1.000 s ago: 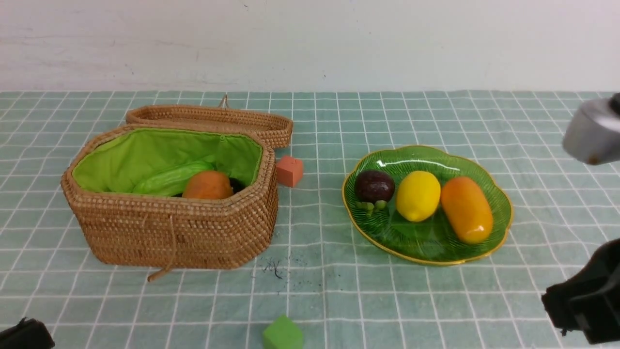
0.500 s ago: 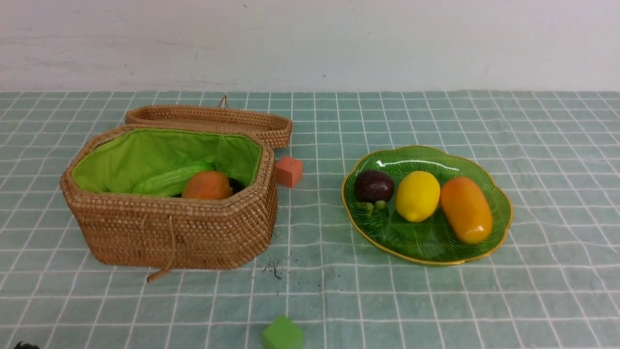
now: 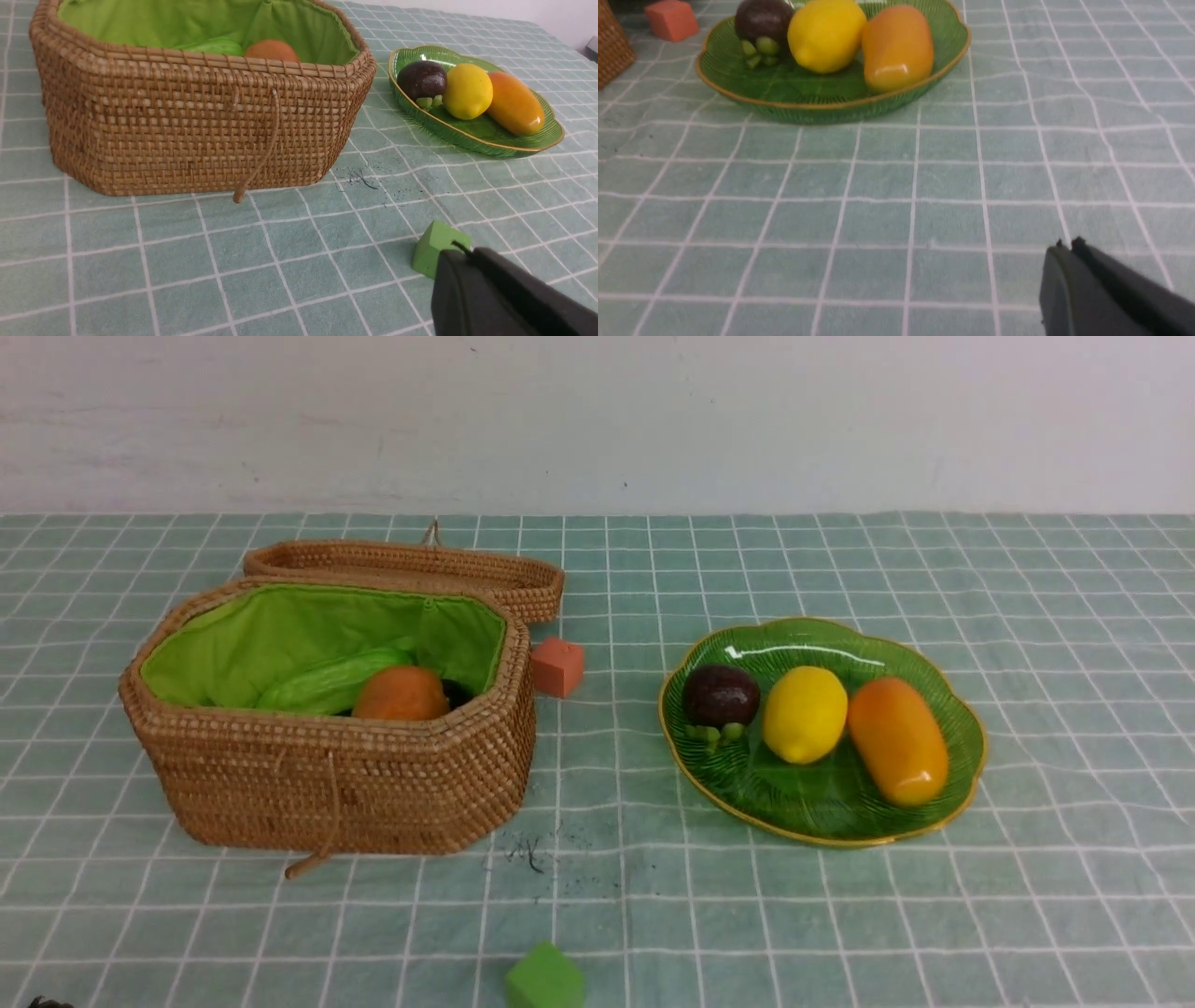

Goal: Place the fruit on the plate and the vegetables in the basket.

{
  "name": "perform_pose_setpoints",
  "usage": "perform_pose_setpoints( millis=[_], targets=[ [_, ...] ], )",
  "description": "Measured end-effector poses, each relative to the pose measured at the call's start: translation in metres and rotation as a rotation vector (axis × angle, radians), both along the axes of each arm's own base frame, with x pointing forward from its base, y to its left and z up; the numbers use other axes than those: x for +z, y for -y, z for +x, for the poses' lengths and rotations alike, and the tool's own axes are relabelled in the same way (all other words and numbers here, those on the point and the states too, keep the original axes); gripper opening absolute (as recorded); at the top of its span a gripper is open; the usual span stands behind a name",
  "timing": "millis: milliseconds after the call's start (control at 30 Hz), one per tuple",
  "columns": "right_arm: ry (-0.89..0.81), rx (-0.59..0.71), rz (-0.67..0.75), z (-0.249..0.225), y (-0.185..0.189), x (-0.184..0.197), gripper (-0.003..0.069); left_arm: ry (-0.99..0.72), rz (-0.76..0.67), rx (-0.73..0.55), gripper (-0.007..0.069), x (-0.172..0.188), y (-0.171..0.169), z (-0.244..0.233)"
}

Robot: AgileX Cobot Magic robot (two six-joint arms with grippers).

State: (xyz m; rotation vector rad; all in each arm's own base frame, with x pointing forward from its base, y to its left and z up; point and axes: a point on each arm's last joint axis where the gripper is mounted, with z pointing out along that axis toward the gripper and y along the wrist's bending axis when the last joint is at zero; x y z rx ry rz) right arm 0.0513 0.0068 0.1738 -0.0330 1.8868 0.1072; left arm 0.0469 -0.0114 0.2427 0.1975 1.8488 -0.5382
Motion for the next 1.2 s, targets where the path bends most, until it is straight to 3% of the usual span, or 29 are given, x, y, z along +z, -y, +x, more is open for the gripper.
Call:
perform_pose_setpoints(
  millis=[1000,1200],
  targets=[
    [0.004,0.001,0.037,0.0002,-0.0011,0.0,-0.0007,0.003,-0.005,0.009,0.0015,-0.002,0.0005,0.0002],
    [0.004,0.001,0.037,0.0002,-0.0011,0.0,-0.0003,0.169,-0.077,0.092,-0.0009,0.0054,0.0028,-0.0028]
  ],
)
